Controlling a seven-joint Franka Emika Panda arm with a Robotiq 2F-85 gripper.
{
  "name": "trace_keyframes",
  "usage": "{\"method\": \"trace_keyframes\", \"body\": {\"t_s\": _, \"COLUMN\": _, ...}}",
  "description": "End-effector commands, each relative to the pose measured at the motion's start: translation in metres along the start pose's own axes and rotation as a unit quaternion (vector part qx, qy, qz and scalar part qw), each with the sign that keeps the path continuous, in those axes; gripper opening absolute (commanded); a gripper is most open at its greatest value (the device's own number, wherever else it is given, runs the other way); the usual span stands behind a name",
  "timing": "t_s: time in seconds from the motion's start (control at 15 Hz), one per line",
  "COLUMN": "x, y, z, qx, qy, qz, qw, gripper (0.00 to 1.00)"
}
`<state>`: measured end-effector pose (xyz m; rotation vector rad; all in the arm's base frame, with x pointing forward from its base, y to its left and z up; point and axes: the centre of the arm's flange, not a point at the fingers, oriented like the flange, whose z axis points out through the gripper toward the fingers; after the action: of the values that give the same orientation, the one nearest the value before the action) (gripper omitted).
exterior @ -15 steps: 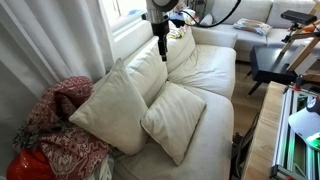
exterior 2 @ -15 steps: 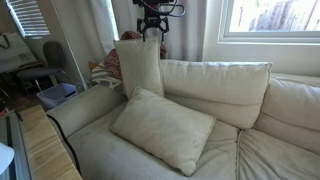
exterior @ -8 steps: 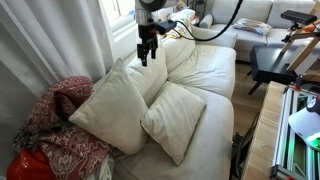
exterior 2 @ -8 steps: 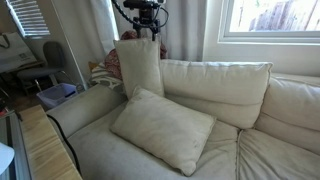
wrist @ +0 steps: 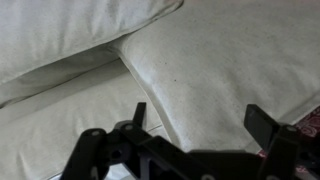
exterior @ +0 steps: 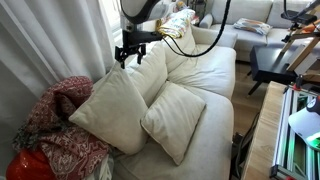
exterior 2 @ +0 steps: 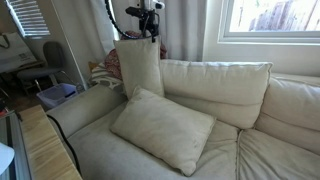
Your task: Put the white pillow on the right in a lying position and then put the other pillow on top of it
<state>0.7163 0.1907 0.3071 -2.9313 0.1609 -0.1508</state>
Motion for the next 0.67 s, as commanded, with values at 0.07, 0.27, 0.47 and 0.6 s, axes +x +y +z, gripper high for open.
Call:
{"method": "trace_keyframes", "body": {"t_s": 0.07, "x": 0.006, "y": -0.002, "z": 0.007, "qx": 0.005, "qy": 0.006, "qz": 0.024, "qw": 0.9997, "gripper": 1.00}}
{"method": "trace_keyframes", "body": {"t_s": 0.27, "x": 0.012, "y": -0.004, "z": 0.010, "qx": 0.020, "qy": 0.020, "qz": 0.056, "qw": 0.9980, "gripper": 1.00}}
{"method": "trace_keyframes", "body": {"t_s": 0.47, "x": 0.026, "y": -0.012, "z": 0.006, "qx": 0.043, "qy": 0.024, "qz": 0.154, "qw": 0.9869, "gripper": 1.00}}
{"method": "trace_keyframes", "body": {"t_s": 0.6, "x": 0.031, "y": -0.016, "z": 0.004, "qx": 0.049, "qy": 0.033, "qz": 0.204, "qw": 0.9772, "gripper": 1.00}}
